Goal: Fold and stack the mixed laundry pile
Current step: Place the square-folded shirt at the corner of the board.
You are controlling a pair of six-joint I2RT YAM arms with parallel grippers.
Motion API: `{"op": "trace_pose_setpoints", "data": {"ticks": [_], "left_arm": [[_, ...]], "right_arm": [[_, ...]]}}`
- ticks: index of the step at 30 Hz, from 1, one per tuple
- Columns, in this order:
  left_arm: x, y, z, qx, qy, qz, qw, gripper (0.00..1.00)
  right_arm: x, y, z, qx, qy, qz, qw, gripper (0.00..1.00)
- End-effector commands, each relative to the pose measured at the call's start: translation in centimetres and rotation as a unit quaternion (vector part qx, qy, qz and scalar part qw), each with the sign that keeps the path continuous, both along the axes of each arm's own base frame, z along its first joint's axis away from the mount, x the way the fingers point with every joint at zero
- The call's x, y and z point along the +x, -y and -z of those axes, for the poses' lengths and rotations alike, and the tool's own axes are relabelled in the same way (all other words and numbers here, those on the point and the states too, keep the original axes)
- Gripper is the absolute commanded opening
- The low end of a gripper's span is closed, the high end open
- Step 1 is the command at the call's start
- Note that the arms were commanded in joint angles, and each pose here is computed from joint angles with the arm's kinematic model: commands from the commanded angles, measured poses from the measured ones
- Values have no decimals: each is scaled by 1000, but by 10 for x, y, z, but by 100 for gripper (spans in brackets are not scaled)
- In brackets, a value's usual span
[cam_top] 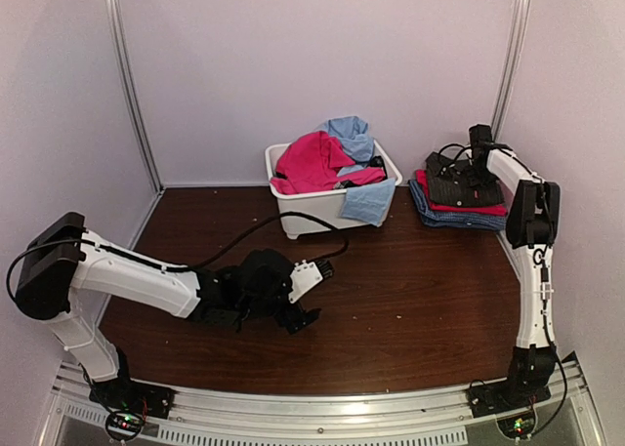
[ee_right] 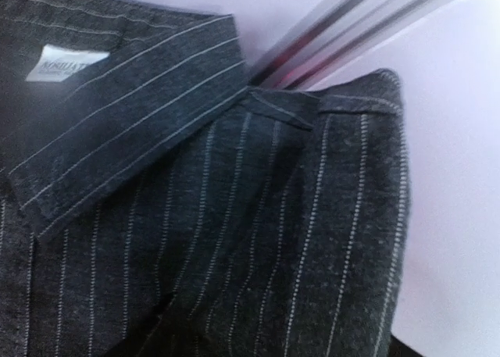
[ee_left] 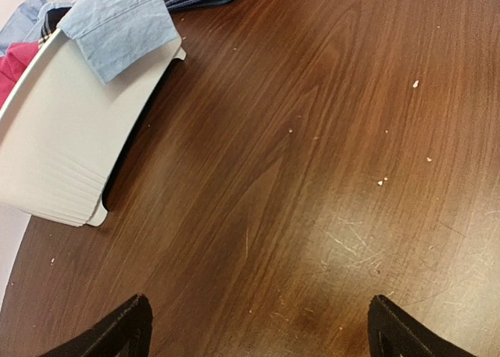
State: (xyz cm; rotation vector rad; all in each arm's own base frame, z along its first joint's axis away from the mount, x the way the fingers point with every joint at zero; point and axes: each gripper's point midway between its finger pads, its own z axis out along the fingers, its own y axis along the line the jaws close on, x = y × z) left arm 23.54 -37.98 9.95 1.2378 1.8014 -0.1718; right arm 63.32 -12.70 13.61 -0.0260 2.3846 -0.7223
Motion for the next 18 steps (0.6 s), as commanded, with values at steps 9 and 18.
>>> {"op": "trace_pose_setpoints", "data": {"ticks": [9, 18], "left_arm": [[40, -20, -38, -55, -5, -99, 994, 98], [83, -68, -103, -154, -25, -194, 968, 98]], "right_arm": [[-26, 48, -156, 76, 184, 59, 978, 97], [-32, -29, -202, 246, 217, -80, 941, 97]]}}
